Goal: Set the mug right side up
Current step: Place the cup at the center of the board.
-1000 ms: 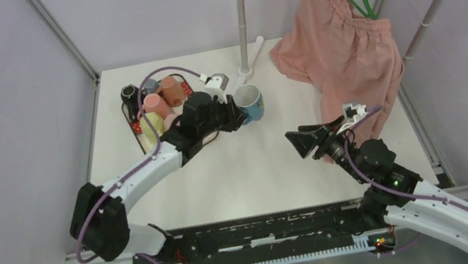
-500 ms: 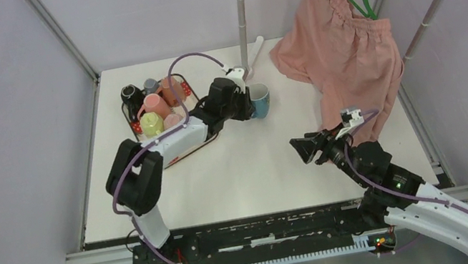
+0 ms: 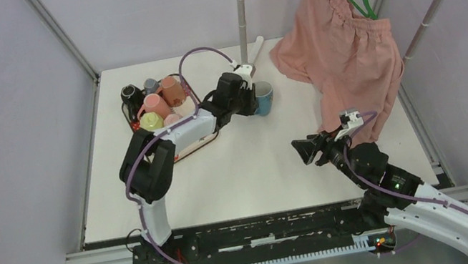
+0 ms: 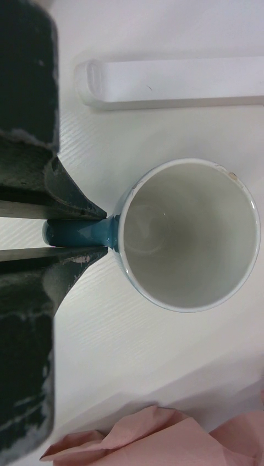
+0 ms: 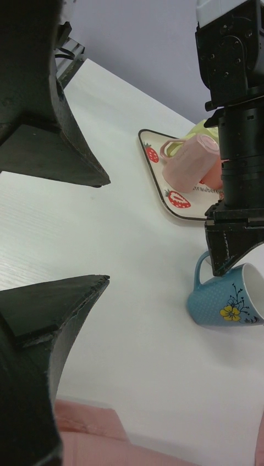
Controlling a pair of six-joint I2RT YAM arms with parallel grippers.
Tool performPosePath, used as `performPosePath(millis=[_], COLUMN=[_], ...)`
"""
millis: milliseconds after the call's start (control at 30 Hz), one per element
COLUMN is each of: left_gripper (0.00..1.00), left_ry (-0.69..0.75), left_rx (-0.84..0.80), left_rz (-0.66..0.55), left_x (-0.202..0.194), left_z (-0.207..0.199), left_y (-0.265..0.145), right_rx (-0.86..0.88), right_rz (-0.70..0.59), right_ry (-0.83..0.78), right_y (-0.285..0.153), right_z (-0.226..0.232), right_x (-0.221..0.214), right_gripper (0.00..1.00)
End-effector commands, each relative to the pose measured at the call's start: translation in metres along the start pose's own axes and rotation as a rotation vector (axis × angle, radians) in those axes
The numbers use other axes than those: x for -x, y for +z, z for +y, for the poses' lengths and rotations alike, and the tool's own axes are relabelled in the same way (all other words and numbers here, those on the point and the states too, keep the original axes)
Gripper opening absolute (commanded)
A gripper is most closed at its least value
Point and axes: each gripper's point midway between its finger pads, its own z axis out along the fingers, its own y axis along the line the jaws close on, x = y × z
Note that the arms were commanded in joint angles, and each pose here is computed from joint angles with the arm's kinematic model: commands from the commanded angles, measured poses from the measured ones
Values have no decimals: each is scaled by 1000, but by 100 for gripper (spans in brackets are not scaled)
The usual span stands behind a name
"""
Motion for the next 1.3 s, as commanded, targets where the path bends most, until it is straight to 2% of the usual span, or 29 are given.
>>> performPosePath(millis=[0,333,600,867,900,1267], left_gripper=[2,15,39,48,52,54], left_ry=[70,66,55,38,36,1], left_rx=[5,42,46,79,83,82], left_rz=[-100,-45,-39,-40,-41,-101], left_x=[33,18,17,17,17,35], left_z=[-2,7,7,12,12,7], left_y=[8,30,28,23,21,-23], right_rx=[-23,-29,-40,-41,-42,-81], right_rz=[-12,1,-6,-7,-9,-19], right_ry=[-16,-14,-11,-7,-5,-31], right_y=[1,1,1,0,0,-3], right_z=[-5,-7,-10,-9,-9,-16], right_x=[2,-2,-3,-1,-1,5], right_gripper=[67,67,67,67,67,67])
